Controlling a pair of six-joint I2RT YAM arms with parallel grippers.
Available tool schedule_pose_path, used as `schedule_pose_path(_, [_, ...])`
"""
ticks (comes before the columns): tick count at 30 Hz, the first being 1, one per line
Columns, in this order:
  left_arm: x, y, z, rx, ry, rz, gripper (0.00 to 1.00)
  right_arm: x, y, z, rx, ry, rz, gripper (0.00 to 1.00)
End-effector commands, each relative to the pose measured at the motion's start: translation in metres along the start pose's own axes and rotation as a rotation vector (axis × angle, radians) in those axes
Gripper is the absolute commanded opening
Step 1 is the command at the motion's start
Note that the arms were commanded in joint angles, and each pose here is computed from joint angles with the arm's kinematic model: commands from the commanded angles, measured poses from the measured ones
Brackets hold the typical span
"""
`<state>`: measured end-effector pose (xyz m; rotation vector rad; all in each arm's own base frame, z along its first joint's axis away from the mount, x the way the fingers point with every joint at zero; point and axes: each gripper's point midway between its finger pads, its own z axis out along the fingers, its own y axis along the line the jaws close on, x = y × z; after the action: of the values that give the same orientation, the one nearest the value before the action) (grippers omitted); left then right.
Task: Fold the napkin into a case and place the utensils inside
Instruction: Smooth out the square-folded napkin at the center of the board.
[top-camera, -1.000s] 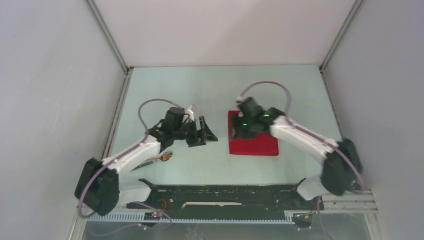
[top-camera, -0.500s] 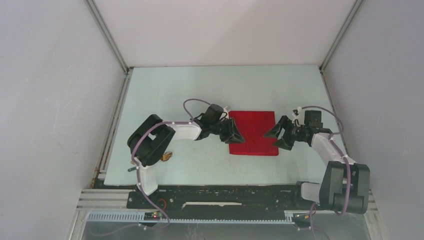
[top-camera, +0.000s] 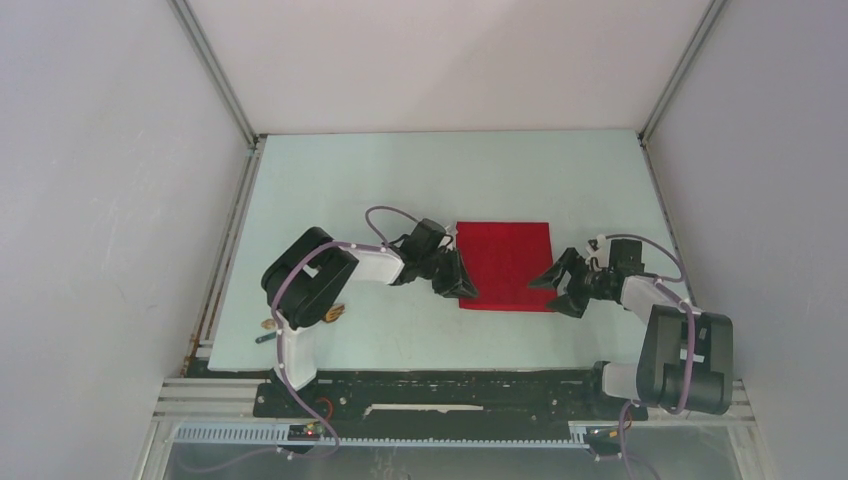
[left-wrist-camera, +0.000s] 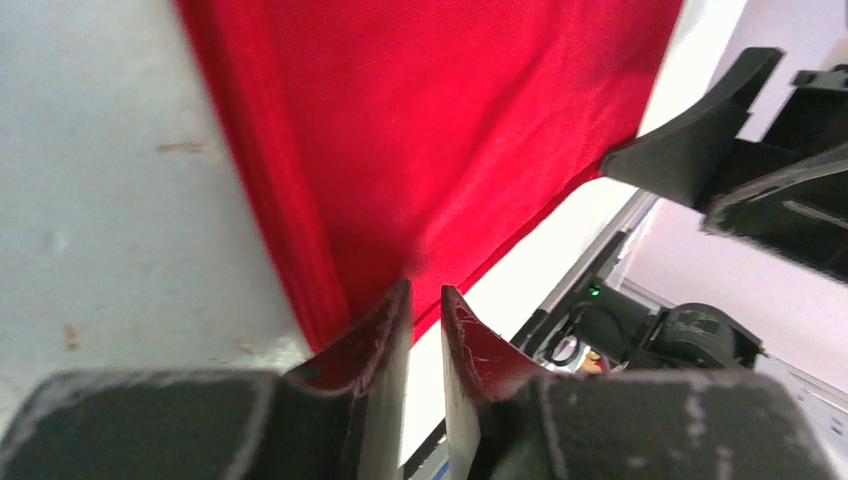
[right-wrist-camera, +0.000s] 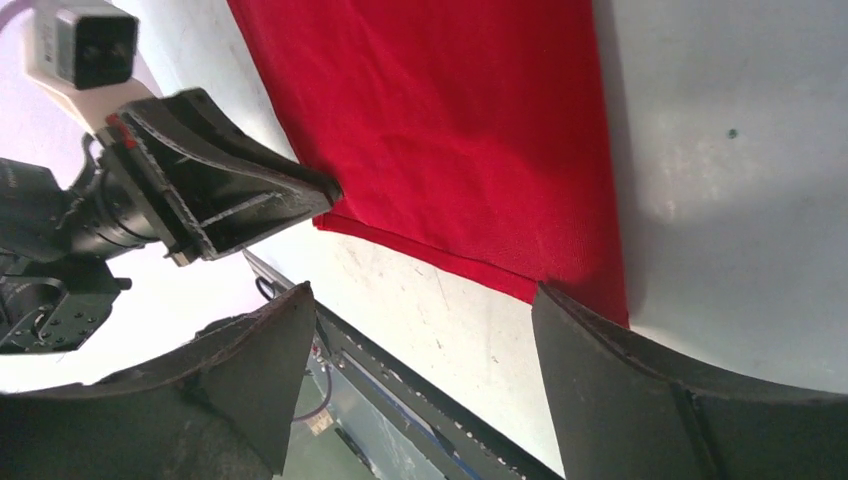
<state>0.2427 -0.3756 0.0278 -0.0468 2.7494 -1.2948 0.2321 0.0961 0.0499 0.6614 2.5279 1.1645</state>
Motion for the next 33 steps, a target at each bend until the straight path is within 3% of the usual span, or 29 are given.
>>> schedule_pose_path(1, [0.005,0.028,0.004,-0.067,0.002,0.008,0.24,-0.013,-0.008,0.004,0.014,-0.049,0.016,0.88])
schedule_pose_path(4, [0.005,0.045,0.004,-0.113,0.000,-0.011,0.24,-0.015,-0.020,0.007,0.039,-0.049,0.058,0.99])
schedule_pose_path(9, [0.005,0.064,0.000,-0.151,-0.012,-0.032,0.23,-0.021,-0.040,0.002,0.114,-0.099,0.124,1.00])
schedule_pose_path(14, [0.004,0.057,-0.006,-0.142,-0.015,-0.008,0.23,-0.029,-0.040,-0.016,0.174,-0.188,0.136,1.00])
schedule_pose_path(18, [-0.003,0.042,-0.015,-0.135,-0.030,0.024,0.25,-0.044,-0.017,-0.042,0.204,-0.301,0.053,1.00])
schedule_pose_path(21, [-0.009,0.011,-0.024,-0.068,-0.040,0.056,0.27,-0.059,0.023,-0.050,0.146,-0.359,-0.102,1.00])
schedule_pose_path(26, [-0.023,-0.037,-0.039,0.011,-0.036,0.108,0.37,-0.064,0.106,-0.011,-0.097,-0.167,-0.304,1.00])
schedule_pose_path(33, [-0.081,-0.069,-0.046,0.078,-0.108,0.085,0.42,-0.120,0.156,0.038,-0.339,-0.059,-0.253,1.00])
